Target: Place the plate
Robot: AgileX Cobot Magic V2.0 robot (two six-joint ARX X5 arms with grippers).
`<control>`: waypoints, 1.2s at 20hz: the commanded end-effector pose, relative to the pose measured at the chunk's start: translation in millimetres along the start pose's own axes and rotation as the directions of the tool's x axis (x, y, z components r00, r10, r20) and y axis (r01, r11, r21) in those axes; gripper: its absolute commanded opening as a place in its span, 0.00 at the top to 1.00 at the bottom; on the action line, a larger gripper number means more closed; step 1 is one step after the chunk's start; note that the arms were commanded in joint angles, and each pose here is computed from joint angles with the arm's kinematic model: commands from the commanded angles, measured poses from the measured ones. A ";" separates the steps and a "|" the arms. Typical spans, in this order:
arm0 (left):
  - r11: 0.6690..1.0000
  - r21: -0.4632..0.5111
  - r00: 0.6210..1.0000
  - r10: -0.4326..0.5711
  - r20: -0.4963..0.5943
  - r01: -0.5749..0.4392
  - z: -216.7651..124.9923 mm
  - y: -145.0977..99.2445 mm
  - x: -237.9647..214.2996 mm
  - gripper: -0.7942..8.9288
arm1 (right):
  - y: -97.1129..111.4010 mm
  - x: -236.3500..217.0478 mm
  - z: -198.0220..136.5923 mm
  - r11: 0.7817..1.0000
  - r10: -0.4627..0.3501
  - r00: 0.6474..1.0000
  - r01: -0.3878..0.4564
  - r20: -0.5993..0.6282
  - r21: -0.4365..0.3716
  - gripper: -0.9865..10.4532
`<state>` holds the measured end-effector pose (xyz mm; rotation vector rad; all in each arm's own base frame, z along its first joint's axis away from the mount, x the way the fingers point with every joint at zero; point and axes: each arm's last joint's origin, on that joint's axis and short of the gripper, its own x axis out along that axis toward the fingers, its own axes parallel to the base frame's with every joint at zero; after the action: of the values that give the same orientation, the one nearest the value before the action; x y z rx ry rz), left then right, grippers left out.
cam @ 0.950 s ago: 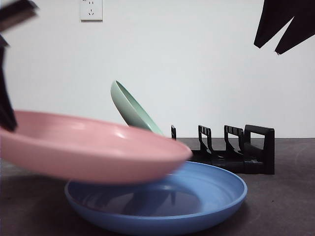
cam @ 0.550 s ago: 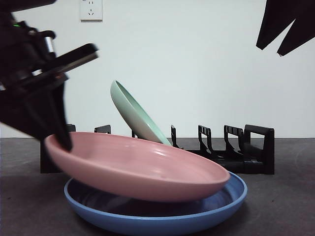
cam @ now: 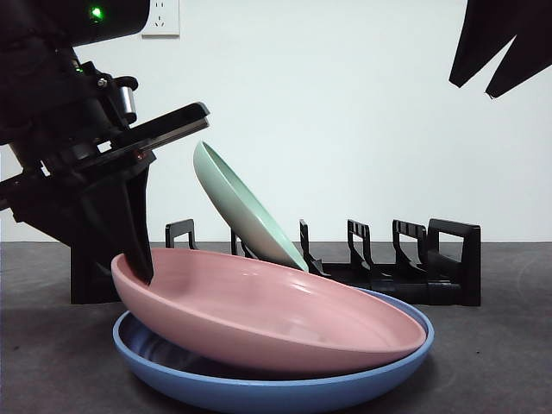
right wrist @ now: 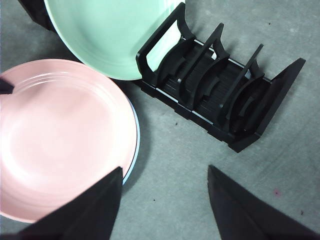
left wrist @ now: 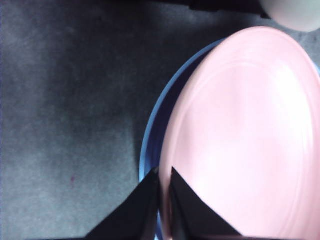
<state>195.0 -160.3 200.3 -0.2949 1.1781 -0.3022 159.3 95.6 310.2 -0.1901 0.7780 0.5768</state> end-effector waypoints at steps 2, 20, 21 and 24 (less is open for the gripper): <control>0.999 0.032 1.000 0.013 -0.022 -0.013 1.1 -3.8 5.2 0.88 | 0.8 -1.7 3.2 1.000 0.002 1.000 -0.002 0.013 -0.012 0.68; 0.961 0.273 0.993 0.012 0.118 -0.044 11.2 -2.4 -95.2 0.53 | 2.2 -1.8 10.4 0.999 0.042 0.996 -0.041 0.085 -0.021 0.68; 0.961 0.274 0.988 -0.003 0.154 -0.039 8.2 2.2 -109.4 0.53 | 3.6 -1.9 12.9 0.998 0.064 0.992 -0.061 0.110 -0.028 0.68; 0.972 0.227 0.965 0.001 0.261 -0.062 -5.8 20.8 -148.5 0.53 | 9.2 2.5 22.4 0.996 0.093 0.982 -0.091 0.162 -0.017 0.68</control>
<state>138.3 -83.4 311.5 -0.1209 0.9000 -0.3446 166.6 109.4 321.6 -0.1333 0.6306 0.6727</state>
